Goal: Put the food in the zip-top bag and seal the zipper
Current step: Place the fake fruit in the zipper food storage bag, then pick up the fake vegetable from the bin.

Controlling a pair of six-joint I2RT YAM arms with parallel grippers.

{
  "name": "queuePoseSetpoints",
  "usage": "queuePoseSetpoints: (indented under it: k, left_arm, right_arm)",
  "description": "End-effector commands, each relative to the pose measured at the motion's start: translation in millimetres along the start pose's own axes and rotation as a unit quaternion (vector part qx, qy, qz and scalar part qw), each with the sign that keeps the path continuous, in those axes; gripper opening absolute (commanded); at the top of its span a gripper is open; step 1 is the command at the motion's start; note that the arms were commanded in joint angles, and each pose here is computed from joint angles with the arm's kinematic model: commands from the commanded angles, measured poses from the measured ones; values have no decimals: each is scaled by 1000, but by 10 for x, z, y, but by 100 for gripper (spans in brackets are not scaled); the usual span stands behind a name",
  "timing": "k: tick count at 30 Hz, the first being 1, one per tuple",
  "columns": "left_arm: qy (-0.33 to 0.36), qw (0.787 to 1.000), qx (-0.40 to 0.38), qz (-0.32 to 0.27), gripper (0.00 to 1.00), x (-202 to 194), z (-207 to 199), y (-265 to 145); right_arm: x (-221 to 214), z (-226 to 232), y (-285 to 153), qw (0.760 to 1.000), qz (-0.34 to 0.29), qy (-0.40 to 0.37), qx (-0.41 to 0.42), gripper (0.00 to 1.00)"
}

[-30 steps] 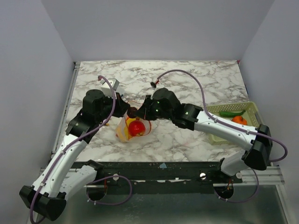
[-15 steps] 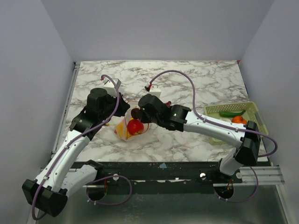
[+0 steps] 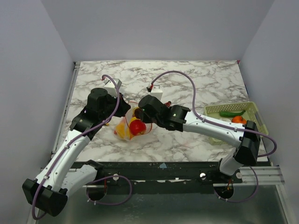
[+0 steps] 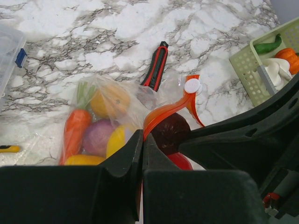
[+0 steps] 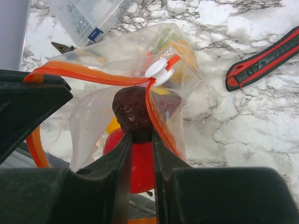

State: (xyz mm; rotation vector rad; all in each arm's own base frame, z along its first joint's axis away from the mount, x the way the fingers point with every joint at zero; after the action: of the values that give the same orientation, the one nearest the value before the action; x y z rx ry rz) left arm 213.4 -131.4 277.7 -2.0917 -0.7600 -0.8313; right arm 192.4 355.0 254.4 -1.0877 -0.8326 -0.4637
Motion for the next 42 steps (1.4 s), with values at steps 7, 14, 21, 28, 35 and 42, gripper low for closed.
queuePoseSetpoints:
  k: [7, 14, 21, 28, 35, 42]
  left_arm:
    - [3, 1000, -20, -11, 0, 84, -76, -43]
    - [-1, 1000, -16, 0, 0, 77, -70, -13]
    - [-4, 1000, -6, 10, 0, 59, -42, 15]
    - [-9, 1000, -17, 16, 0, 52, -70, 16]
    - [-5, 1000, -14, 7, 0, 72, -70, -17]
    - [-5, 1000, -16, 4, 0, 73, -74, -37]
  right_arm:
    - [-109, 28, 36, 999, 41, -32, 1, 48]
    - [142, -90, -381, 999, 7, -32, 15, 59]
    - [329, -666, -815, 992, -74, -27, -102, 61]
    - [356, -2110, -944, 953, -76, 87, -281, 61]
    - [47, -3478, -1145, 865, -67, 224, -444, 66]
    - [-539, -4264, -1028, 792, -12, 320, -519, 83]
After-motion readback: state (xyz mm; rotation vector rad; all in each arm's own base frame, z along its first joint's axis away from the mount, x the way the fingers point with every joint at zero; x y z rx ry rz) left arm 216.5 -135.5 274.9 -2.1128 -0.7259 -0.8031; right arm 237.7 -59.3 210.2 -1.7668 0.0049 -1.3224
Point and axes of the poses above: each gripper's point midway between its finger pads, its own y axis out along the fingers, its own z axis along the line the jaws close on, x = y × z, the point moved 7 cm from there along -y, back along the fingers, and after that the axes turned 10 degrees about -y, right-handed, at the moved point
